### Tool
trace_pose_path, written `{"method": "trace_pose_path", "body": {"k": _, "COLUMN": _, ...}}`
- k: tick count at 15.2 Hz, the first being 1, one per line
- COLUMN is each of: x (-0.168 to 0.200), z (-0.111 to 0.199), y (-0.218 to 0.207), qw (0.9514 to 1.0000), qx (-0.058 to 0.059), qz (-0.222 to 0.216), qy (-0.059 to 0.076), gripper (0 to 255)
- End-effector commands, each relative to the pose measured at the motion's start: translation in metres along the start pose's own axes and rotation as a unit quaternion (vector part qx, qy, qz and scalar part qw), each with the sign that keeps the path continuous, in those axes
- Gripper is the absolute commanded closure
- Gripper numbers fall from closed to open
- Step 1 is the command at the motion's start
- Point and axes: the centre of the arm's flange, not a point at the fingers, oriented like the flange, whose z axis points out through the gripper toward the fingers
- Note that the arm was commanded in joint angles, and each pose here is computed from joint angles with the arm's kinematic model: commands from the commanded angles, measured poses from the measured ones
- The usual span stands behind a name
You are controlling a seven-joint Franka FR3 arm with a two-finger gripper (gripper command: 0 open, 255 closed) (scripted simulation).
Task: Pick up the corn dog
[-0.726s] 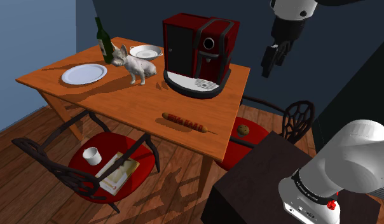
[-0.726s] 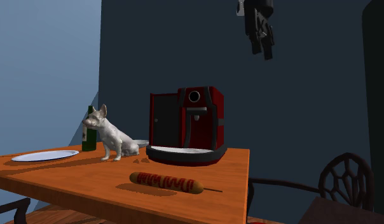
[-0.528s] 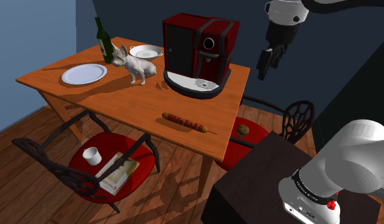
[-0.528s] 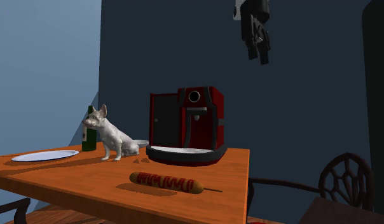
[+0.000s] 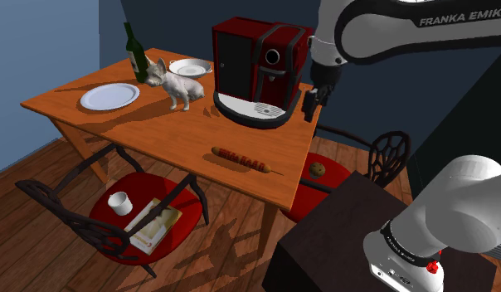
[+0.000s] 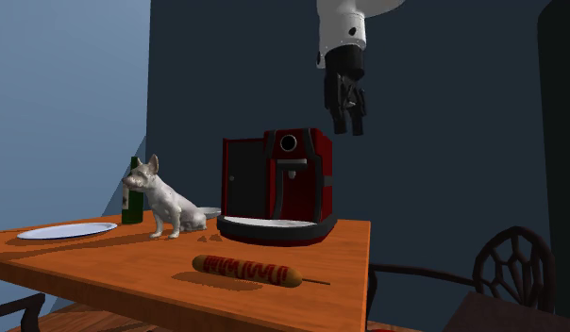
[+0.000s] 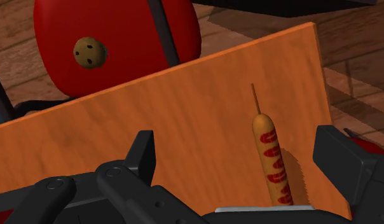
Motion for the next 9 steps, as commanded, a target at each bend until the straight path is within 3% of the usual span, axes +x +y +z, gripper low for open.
{"method": "trace_pose_path", "body": {"k": 1, "x": 0.014, "z": 0.019, "y": -0.007, "qw": 0.9999, "qx": 0.0, "qz": -0.011, "qy": 0.004, "gripper": 0}}
{"method": "trace_pose_path", "body": {"k": 9, "x": 0.078, "z": 0.094, "y": -0.039, "qw": 0.9984, "qx": 0.0, "qz": -0.055, "qy": 0.017, "gripper": 0}}
